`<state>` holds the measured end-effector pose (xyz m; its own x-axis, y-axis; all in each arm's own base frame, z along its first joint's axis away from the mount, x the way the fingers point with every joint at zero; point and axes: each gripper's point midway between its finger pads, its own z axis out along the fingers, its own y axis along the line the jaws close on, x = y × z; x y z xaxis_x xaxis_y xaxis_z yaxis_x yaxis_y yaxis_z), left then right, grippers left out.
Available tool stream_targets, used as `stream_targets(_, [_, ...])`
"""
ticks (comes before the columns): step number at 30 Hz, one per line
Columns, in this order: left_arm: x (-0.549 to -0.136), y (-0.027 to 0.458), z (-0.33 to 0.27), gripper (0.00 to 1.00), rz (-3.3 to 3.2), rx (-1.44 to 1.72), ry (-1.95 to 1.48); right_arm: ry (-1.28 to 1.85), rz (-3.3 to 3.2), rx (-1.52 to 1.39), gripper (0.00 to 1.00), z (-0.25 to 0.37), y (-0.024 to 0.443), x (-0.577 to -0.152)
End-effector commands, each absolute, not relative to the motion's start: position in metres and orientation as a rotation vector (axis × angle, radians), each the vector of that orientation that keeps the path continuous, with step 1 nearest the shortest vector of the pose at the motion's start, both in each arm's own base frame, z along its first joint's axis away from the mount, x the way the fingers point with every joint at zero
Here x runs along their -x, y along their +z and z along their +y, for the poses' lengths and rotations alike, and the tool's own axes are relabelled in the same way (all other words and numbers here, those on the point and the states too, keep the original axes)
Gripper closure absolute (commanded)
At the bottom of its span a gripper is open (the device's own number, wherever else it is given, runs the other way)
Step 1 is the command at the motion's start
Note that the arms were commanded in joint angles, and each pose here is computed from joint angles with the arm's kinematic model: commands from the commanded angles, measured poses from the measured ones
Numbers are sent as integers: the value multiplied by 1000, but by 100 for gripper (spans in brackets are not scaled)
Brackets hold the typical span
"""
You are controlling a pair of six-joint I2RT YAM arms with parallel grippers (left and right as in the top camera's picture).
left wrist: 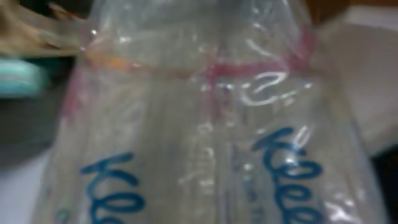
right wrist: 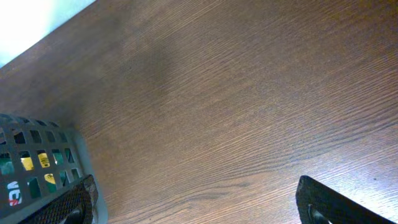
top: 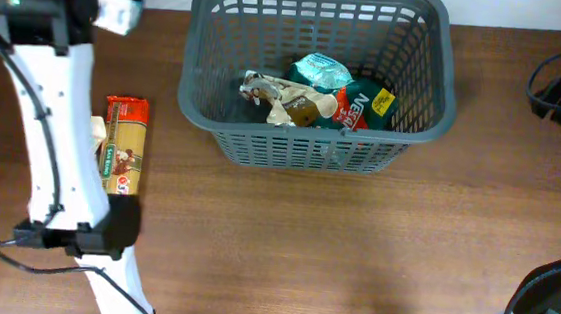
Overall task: Pack container
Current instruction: 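Lift the Kleenex pack and lay it in the basket with the left gripper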
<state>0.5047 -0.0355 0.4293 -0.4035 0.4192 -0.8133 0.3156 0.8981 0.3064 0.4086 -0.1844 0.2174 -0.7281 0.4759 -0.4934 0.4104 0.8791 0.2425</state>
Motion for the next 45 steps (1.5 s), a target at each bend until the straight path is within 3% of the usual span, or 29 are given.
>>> stream_targets(1, [-479, 429, -124, 98, 1843, -1012, 57, 163, 2474, -640, 1, -182, 222, -408])
stream_targets(9, [-435, 342, -234, 98, 1689, -1686, 11, 163, 2474, -640, 1, -182, 222, -408])
stream_targets(17, [-444, 245, -252, 98, 1858, -1853, -114, 163, 2474, -640, 1, -182, 222, -408])
stream_targets(19, [-445, 231, -253, 92, 1886, -1872, -131, 163, 2474, -640, 1, -182, 222, -408])
stream_targets(24, [-453, 215, -245, 60, 1943, -1881, -67, 163, 2474, -640, 1, -182, 222, -408])
stream_targets(27, [-455, 214, -237, 53, 1972, -1880, -10, 163, 2474, -640, 1, -182, 222, -408])
stream_targets(29, [-458, 222, -230, 49, 2003, -1838, 50, 163, 2474, -640, 1, -182, 222, -408])
stream_targets(30, [-458, 239, -221, 24, 2023, -1780, 106, 163, 2474, -640, 1, -182, 222, -408])
stream_targets(36, [-446, 323, -174, 13, 2055, -1486, 282, 163, 2474, -640, 1, -182, 222, -408])
stream_targets(39, [-426, 382, -132, 2, 2051, -1257, 339, 163, 2474, -640, 1, -182, 222, -408])
stream_targets(40, [-411, 414, -104, 0, 2048, -1112, 353, 163, 2474, -640, 1, -182, 222, -408])
stream_targets(45, [-362, 469, -12, 1, 2090, -703, 375, 163, 2474, -640, 1, -182, 222, -408])
